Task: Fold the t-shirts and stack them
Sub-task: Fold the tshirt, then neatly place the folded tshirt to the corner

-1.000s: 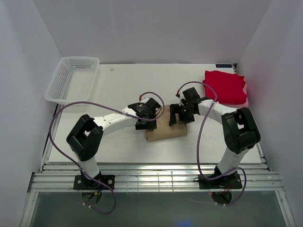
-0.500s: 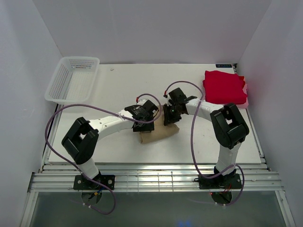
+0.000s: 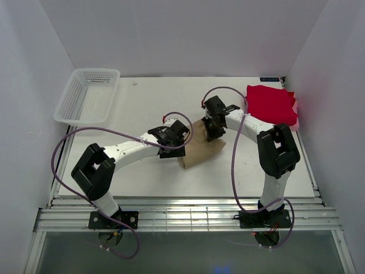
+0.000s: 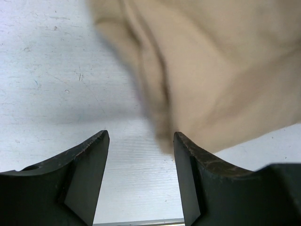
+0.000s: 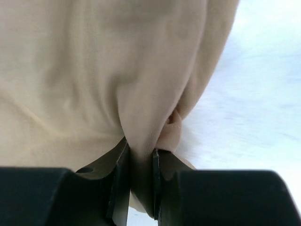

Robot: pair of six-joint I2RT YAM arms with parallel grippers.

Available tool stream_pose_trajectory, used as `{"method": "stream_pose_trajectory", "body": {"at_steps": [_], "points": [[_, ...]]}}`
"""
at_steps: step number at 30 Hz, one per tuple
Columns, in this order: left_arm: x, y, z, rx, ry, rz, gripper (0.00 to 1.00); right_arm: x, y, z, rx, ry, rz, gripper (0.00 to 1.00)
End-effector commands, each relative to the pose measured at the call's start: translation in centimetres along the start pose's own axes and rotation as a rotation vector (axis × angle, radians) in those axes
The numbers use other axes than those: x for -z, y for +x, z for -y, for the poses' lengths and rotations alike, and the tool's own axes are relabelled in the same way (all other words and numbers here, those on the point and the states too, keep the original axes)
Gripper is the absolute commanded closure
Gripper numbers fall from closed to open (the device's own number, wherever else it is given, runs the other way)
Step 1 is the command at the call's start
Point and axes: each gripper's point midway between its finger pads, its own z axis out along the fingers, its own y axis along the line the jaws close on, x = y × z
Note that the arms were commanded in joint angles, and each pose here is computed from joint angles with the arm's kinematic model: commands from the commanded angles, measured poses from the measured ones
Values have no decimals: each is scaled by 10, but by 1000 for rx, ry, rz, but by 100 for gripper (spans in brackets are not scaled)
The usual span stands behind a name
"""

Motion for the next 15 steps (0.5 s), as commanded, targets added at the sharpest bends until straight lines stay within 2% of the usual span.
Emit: {"method": "stream_pose_trajectory", "body": {"at_steps": [1,10,15], "points": [[14,-9,1,27,28,45,32,32,-38,51,47,196,56,92],[13,-5,-2,24,21,36,32,68,-92,124,-8,321,144,92],[10,3,-8,26,4,19,33,81,-122,162,18,393,167,92]]}}
